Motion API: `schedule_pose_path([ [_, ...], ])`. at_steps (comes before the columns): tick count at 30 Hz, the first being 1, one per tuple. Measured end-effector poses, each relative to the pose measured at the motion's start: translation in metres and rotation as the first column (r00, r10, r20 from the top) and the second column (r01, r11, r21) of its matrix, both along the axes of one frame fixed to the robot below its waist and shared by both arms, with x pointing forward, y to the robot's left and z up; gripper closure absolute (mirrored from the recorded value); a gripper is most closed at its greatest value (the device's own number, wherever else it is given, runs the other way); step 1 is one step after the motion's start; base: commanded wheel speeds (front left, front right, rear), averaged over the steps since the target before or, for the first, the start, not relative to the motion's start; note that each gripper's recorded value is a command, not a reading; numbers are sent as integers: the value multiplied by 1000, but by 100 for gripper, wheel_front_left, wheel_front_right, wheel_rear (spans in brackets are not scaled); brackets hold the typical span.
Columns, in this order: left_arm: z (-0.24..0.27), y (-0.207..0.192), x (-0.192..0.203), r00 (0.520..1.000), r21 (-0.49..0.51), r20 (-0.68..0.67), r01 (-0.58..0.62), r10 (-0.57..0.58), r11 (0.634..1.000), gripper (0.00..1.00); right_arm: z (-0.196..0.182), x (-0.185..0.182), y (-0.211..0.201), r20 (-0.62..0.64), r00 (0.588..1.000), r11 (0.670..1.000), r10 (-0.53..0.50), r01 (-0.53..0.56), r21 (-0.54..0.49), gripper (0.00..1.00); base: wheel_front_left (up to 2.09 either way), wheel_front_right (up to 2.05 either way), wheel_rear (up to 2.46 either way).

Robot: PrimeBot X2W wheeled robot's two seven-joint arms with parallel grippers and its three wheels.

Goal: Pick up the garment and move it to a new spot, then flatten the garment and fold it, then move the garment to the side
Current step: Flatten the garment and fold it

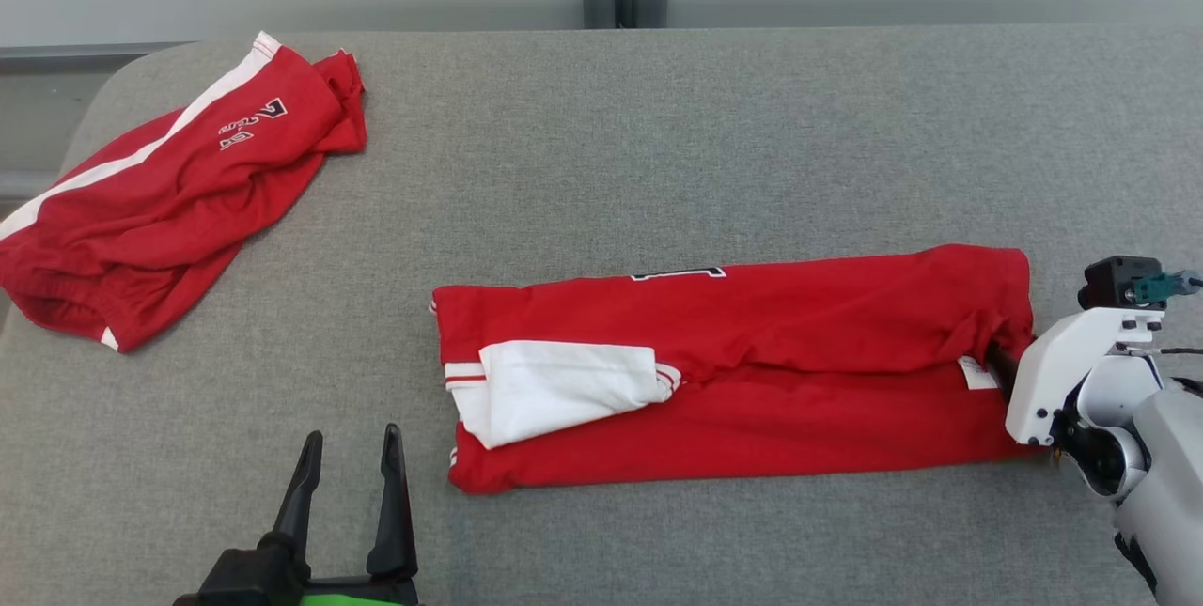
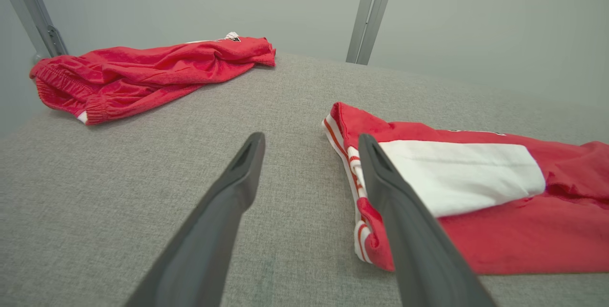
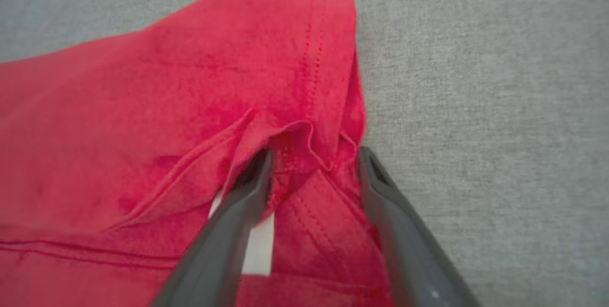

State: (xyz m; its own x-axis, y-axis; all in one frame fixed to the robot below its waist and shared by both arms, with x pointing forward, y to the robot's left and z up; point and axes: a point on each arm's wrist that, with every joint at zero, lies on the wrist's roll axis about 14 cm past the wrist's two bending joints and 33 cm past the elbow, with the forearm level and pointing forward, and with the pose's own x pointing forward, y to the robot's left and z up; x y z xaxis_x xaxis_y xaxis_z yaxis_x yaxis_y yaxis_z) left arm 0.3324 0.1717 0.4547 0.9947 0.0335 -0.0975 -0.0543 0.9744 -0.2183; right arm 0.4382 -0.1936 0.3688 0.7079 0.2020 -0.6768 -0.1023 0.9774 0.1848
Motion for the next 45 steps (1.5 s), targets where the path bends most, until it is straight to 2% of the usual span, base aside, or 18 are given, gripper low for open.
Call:
schedule_pose_path([
  [1, 0, 0, 0, 1000, -2, 0, -4, 4, 1000, 0, 1, -4, 2, -19, 1000, 1000, 16, -16, 13, 59, 0, 0, 0],
  [2, 0, 0, 0, 1000, -4, -1, -4, 4, 1000, 0, 1, -7, 3, -29, 999, 999, 26, -25, 26, 69, 0, 0, 0],
  [3, 0, -1, 0, 1000, -7, -2, -3, 3, 1000, 0, 2, -9, 2, -35, 999, 999, 30, -29, 32, 100, 0, 0, 0],
  [5, -1, -4, 0, 1000, -11, -6, 2, -3, 1000, 0, 4, -13, 2, -47, 998, 998, 39, -36, 59, 100, 0, 0, 0],
  [11, -4, -7, 2, 1000, -23, -15, 10, -10, 1000, 0, 10, -10, -36, -62, 997, 997, -43, 46, 54, 100, 0, 0, 0],
  [17, -4, -2, 2, 1000, -16, -12, 3, -3, 1000, 0, 30, -8, -110, -89, 981, 985, -171, 170, -18, 100, 0, 0, 0],
  [20, -4, 3, 1, 1000, -7, -12, -8, 8, 1000, 0, 48, -10, -165, -63, 958, 958, -280, 275, -82, 100, 0, 0, 0],
  [23, -4, 7, -1, 1000, -6, -11, -20, 20, 1000, 0, 62, -13, -190, -45, 943, 941, -329, 323, -100, 100, 0, 0, 0],
  [27, -3, 8, -3, 999, -26, -9, -33, 33, 999, 0, 74, -6, -160, -22, 968, 968, -248, 247, -32, 100, 0, 0, 0],
  [32, -9, -7, -3, 1000, -48, -31, 6, -8, 999, 0, 82, -6, -82, 19, 996, 991, -85, 82, 108, 100, 0, 0, 0],
  [38, -14, -26, 0, 997, -60, -44, 65, -68, 996, 0, 71, -22, 11, 24, 999, 967, 45, -50, 250, 100, 0, 0, 0],
  [45, -23, -46, 4, 988, -61, -68, 134, -139, 989, 0, 77, -9, 86, 87, 994, 927, 67, -94, 363, 100, 0, 0, 0],
])
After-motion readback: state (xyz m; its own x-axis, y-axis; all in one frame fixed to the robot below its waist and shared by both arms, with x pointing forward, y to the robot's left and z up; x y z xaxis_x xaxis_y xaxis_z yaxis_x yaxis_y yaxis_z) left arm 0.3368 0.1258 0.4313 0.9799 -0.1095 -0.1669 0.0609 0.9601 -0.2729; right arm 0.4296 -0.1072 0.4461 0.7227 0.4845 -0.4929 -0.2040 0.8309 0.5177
